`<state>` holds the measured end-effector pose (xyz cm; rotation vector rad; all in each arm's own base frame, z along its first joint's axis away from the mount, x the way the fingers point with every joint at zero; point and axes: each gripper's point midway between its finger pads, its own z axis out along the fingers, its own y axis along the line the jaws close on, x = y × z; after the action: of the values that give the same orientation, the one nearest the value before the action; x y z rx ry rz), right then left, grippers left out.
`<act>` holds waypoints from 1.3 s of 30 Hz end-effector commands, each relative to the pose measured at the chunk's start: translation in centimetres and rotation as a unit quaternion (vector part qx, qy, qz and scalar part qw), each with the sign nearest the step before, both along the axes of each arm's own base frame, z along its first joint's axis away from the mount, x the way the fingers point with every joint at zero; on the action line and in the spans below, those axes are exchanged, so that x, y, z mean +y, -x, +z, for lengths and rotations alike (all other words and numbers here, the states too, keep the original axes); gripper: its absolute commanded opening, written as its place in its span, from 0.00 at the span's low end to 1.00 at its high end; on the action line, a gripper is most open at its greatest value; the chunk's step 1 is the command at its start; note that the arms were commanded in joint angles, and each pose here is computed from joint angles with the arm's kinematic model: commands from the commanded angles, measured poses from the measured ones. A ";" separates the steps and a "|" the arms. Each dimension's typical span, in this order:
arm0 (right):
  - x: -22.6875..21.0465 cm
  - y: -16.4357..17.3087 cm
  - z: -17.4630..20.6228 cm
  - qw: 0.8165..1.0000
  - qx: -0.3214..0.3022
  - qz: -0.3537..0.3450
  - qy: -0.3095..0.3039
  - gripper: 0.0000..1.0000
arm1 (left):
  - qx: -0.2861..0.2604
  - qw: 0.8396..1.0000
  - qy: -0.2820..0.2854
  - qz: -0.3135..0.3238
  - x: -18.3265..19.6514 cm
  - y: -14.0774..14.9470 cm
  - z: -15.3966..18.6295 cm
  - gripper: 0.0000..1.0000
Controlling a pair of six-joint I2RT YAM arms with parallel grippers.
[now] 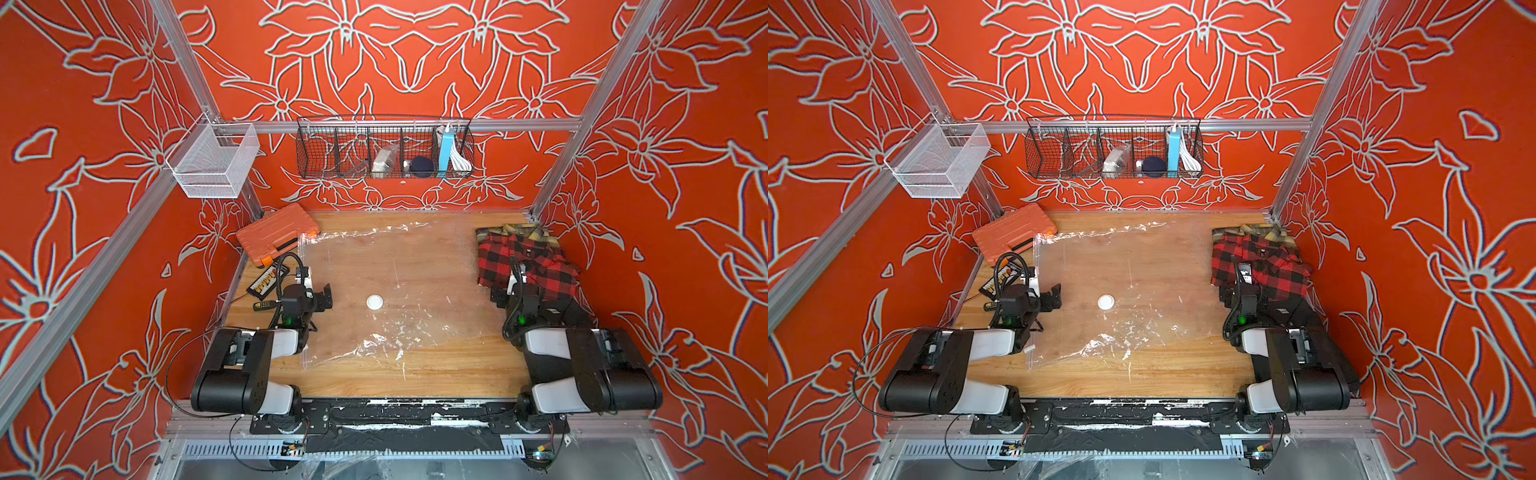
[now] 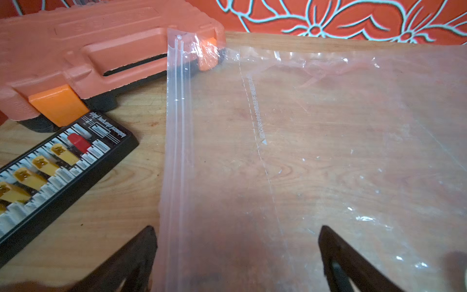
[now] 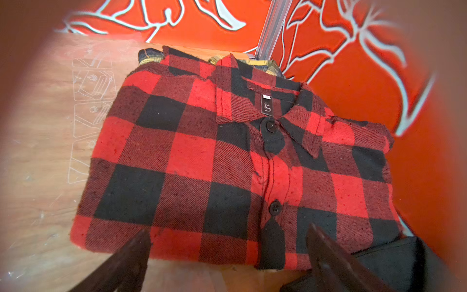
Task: Place the folded shirt into the vacuum bag
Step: Adjust the vacuum bag at the center of the board.
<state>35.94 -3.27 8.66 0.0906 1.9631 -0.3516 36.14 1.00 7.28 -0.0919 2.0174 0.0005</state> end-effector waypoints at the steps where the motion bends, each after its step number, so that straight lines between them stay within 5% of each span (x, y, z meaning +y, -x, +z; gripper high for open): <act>1: 0.3 -0.6 1.1 1.000 -0.020 0.005 -0.006 0.98 | -0.018 1.000 -0.001 0.000 0.1 -0.7 1.2 0.99; 27: 0.6 -0.7 1.4 1.000 -0.024 0.016 -0.007 0.98 | -0.016 1.000 -0.004 0.020 0.7 -0.8 1.8 0.99; 29: 2.1 -1.0 2.6 0.998 -0.012 0.061 0.000 0.98 | -0.007 0.999 -0.030 0.015 0.0 -1.0 3.4 0.99; 32: 1.8 -0.2 5.4 0.999 0.015 0.029 -0.012 0.98 | -0.002 0.998 -0.055 0.029 -1.1 -0.7 6.5 0.99; 36: 1.8 1.8 10.1 0.999 -0.006 -0.028 -0.034 0.98 | -0.036 0.999 -0.009 -0.008 -4.2 0.8 10.9 0.99; 39: 3.2 3.5 12.1 0.992 0.026 -0.039 -0.120 0.98 | -0.051 0.996 0.069 0.015 -4.4 2.3 14.7 0.99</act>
<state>35.38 0.43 23.29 0.1668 1.8515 -0.1953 35.52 -3.95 22.04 -0.0715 1.8305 -0.0678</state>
